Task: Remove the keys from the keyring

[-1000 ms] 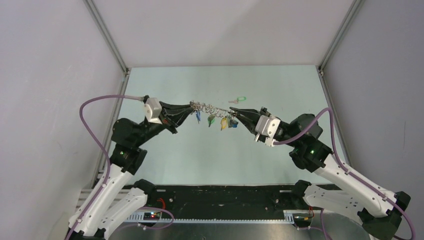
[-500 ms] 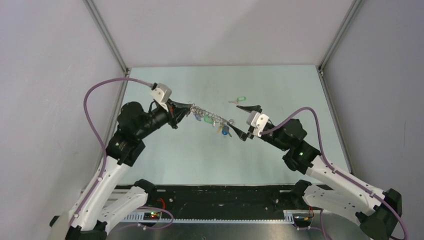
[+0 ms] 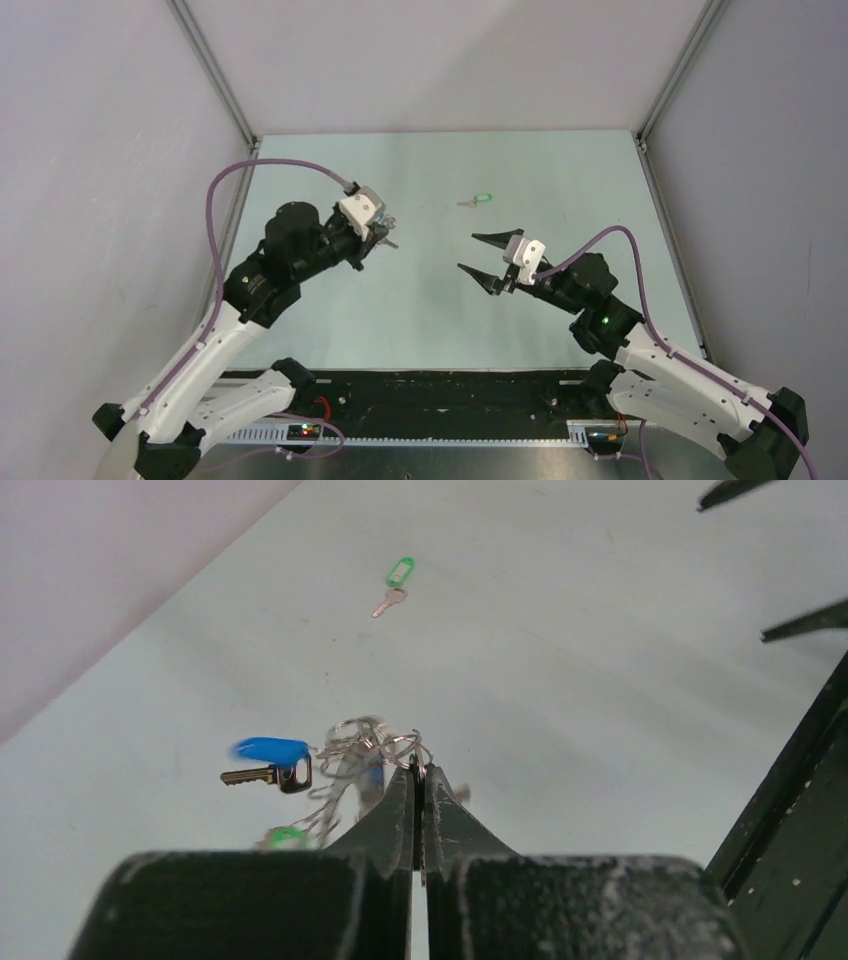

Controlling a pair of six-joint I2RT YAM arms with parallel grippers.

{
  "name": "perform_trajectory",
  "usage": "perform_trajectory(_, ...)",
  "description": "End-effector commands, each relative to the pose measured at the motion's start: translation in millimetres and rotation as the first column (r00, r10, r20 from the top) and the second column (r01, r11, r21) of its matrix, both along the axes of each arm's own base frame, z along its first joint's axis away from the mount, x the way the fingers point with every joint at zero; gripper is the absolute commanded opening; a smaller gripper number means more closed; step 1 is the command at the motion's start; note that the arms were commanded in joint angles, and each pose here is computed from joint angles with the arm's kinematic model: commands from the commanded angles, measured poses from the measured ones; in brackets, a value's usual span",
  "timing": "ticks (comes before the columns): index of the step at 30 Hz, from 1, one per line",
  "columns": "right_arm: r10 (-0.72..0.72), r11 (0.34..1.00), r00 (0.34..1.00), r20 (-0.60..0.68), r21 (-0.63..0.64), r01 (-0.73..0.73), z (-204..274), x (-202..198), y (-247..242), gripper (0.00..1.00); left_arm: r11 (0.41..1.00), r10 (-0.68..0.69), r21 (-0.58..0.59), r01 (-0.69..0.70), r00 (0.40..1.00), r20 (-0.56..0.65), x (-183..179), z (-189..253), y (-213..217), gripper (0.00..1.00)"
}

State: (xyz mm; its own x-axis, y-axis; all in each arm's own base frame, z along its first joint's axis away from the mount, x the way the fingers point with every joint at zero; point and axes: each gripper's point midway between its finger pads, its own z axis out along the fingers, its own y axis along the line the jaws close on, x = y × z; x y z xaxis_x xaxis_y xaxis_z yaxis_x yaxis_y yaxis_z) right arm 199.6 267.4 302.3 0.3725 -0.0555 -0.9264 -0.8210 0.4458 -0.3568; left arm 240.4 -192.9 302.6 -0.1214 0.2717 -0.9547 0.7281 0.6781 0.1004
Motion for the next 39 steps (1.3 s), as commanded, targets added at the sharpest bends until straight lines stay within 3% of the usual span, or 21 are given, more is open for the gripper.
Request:
perform_trajectory(1, 0.038, 0.995, 0.998, 0.044, 0.089, -0.042, 25, -4, 5, 0.59, 0.983, -0.121, 0.162, 0.089, 0.973, 0.196, -8, 22, -9, 0.00)
perform_trajectory(5, 0.060, 0.992, 0.997, 0.048, 0.105, -0.065, 27, -3, 11, 0.56, 0.952, -0.114, 0.303, 0.040, 0.967, 0.229, -5, 14, -5, 0.00)
perform_trajectory(10, 0.105, 0.989, 0.993, 0.054, 0.103, -0.110, 25, -7, 19, 0.49, 0.928, -0.126, 0.372, 0.022, 0.958, 0.258, -5, 15, -7, 0.00)
perform_trajectory(18, 0.130, 0.986, 0.985, 0.110, 0.094, -0.141, 28, -7, 25, 0.41, 0.861, -0.355, 0.488, 0.143, 0.856, 0.376, -28, 21, -16, 0.00)
perform_trajectory(25, 0.183, 0.973, 0.974, 0.130, 0.119, -0.199, 38, -6, 41, 0.36, 0.855, -0.415, 0.485, 0.183, 0.802, 0.429, -38, 28, -20, 0.00)
perform_trajectory(39, 0.288, 0.947, 0.952, 0.099, 0.119, -0.299, 39, -24, 72, 0.36, 0.848, -0.507, 0.423, 0.319, 0.720, 0.473, -57, 12, -44, 0.00)
